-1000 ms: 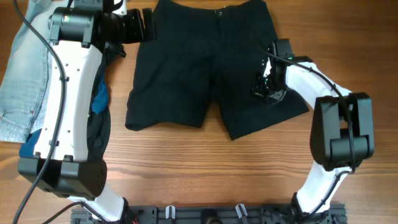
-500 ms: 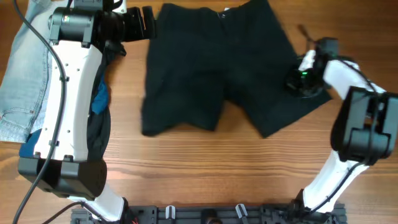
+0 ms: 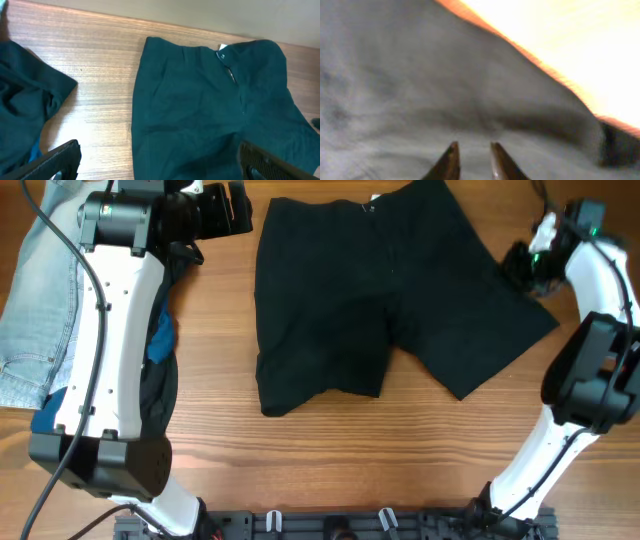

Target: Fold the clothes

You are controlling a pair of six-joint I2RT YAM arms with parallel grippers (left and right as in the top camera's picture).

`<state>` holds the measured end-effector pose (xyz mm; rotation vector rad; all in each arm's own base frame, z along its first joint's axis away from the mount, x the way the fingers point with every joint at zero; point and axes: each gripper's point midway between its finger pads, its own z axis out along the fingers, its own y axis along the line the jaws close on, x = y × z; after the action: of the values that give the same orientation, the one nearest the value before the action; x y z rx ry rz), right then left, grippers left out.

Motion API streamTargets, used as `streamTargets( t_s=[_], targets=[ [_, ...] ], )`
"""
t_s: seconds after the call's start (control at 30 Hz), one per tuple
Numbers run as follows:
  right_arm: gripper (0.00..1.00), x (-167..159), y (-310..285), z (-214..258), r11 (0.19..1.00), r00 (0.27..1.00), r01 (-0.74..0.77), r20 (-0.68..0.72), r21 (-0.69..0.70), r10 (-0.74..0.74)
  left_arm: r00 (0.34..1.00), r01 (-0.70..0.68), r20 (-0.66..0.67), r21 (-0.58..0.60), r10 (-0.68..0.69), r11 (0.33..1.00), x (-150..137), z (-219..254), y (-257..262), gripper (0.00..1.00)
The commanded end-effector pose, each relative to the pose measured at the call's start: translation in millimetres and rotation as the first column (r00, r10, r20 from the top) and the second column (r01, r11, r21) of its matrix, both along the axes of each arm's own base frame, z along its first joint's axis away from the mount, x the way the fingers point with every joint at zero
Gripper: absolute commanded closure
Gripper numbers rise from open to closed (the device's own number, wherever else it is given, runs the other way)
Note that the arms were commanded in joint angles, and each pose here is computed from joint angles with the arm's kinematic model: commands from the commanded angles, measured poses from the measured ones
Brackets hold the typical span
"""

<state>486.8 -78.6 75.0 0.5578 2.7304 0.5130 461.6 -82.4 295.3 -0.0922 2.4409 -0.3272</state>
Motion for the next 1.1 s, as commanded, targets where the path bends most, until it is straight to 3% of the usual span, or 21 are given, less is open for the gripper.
streamTargets(
  t_s=[0.0,0.13,0.3,0.43,0.57,0.7,0.83,1.07],
  targets=[
    [0.69,-3.2,79.3,66.9,0.972,0.976,-0.218,0.051,0.088,0.214,0.999,-0.026,0.022,0.018,0.025,1.000,4.3,3.3,6.6,0.00],
    [0.61,-44.7,152.2,80.6,0.922,0.926,-0.367,-0.041,0.123,0.374,0.997,-0.074,0.039,0.045,0.072,0.996,9.1,5.2,22.7,0.00],
    [0.49,-99.6,241.1,73.5,0.801,0.788,-0.585,-0.148,0.124,0.598,0.983,-0.183,0.032,0.034,0.182,0.982,11.7,4.6,71.1,0.00],
    [0.48,-137.5,284.9,51.0,0.754,0.716,-0.653,-0.263,0.075,0.646,0.935,-0.353,0.003,-0.020,0.354,0.935,6.0,3.4,132.8,0.00],
    [0.48,-173.8,311.7,34.5,0.664,0.622,-0.747,-0.349,0.005,0.701,0.897,-0.441,-0.019,-0.090,0.441,0.893,-5.0,3.9,186.9,0.00],
    [0.46,-201.5,329.2,19.9,0.600,0.573,-0.796,-0.418,-0.078,0.705,0.849,-0.528,-0.025,-0.092,0.528,0.844,-19.0,3.0,232.1,0.00],
    [0.47,-218.8,332.4,1.7,0.659,0.638,-0.736,-0.484,-0.156,0.599,0.805,-0.593,-0.034,-0.091,0.592,0.800,-33.4,1.6,265.4,0.00],
    [0.48,-234.3,340.1,-13.5,0.784,0.739,-0.591,-0.518,-0.191,0.430,0.806,-0.592,-0.054,-0.082,0.589,0.802,-37.6,-2.0,264.4,0.00]
  ],
)
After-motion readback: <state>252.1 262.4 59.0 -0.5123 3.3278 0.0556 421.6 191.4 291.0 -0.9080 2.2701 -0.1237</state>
